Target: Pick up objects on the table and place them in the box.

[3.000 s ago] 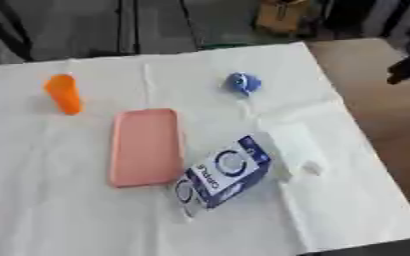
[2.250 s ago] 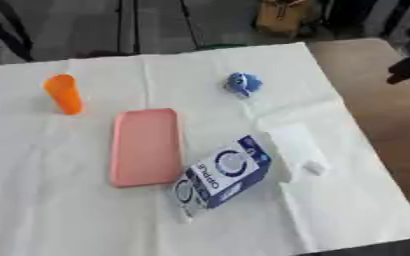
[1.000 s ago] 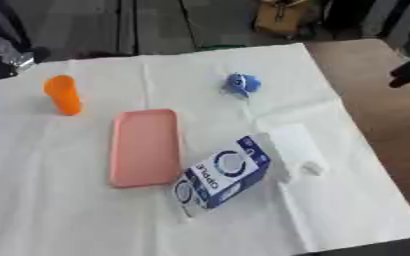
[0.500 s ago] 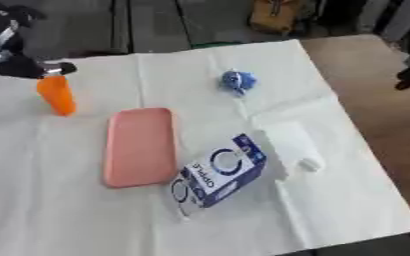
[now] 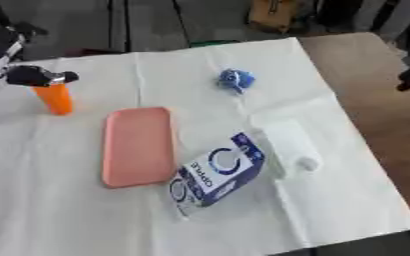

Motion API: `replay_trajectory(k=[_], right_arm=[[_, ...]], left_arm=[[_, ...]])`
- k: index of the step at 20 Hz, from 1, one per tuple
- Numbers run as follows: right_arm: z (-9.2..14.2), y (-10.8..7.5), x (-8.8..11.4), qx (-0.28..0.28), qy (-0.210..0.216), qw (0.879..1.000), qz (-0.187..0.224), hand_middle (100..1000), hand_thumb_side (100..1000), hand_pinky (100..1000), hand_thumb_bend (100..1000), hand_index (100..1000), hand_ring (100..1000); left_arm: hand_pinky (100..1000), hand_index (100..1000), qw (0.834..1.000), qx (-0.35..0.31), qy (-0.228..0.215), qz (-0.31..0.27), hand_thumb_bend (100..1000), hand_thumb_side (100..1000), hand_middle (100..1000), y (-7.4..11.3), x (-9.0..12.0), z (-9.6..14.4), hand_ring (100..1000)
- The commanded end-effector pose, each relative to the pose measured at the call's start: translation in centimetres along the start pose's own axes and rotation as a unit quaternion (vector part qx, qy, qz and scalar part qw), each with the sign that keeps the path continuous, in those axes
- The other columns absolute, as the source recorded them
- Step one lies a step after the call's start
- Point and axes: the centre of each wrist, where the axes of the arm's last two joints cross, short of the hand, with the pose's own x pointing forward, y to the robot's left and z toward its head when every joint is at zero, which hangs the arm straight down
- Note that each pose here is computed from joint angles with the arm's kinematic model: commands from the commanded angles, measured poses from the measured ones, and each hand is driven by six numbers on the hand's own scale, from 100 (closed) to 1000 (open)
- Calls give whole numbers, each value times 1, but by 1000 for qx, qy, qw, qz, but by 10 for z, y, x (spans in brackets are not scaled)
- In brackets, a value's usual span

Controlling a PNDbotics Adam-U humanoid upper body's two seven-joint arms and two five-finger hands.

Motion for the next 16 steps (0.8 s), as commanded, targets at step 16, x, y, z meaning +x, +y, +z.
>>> replay_trajectory(k=[16], right_arm=[[-3, -3, 6, 2, -12, 1000, 6, 746, 633, 460, 325, 927, 507]], left_arm=[[684, 861, 999, -24, 23, 11, 724, 606, 771, -23, -7, 3, 713]])
